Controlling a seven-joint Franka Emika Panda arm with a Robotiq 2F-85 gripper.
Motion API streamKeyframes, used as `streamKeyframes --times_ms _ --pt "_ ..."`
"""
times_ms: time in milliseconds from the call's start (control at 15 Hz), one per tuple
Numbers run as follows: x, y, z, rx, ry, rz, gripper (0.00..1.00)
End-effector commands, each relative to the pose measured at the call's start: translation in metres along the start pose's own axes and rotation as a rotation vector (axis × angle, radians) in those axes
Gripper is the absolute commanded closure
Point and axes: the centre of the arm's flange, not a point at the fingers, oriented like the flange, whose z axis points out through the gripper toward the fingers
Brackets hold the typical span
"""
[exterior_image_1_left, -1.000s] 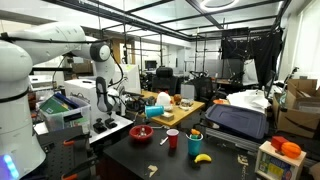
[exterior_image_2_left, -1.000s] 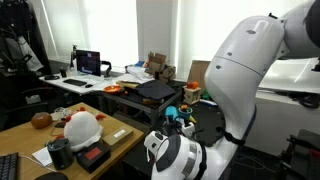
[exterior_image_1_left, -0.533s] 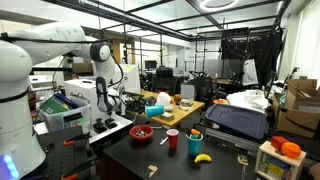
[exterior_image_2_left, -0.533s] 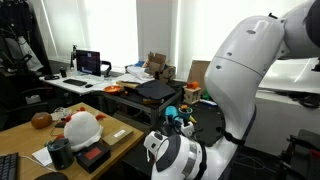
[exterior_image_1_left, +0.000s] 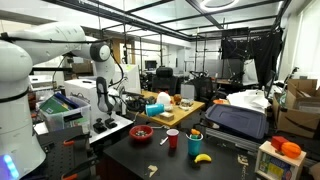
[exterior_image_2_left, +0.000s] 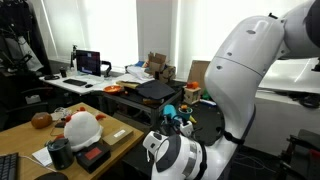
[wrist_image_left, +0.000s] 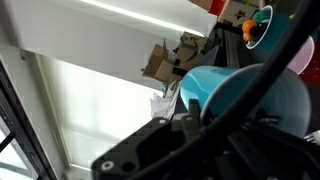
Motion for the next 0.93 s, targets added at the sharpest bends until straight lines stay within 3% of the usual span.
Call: streamKeyframes --times_ms 0,867 --pt "0.0026 0.0072 0.002 -0.063 -0.004 -0.016 0.99" --pt "0.0034 0.0133 0.0056 -0.159 0.003 0.005 0.99"
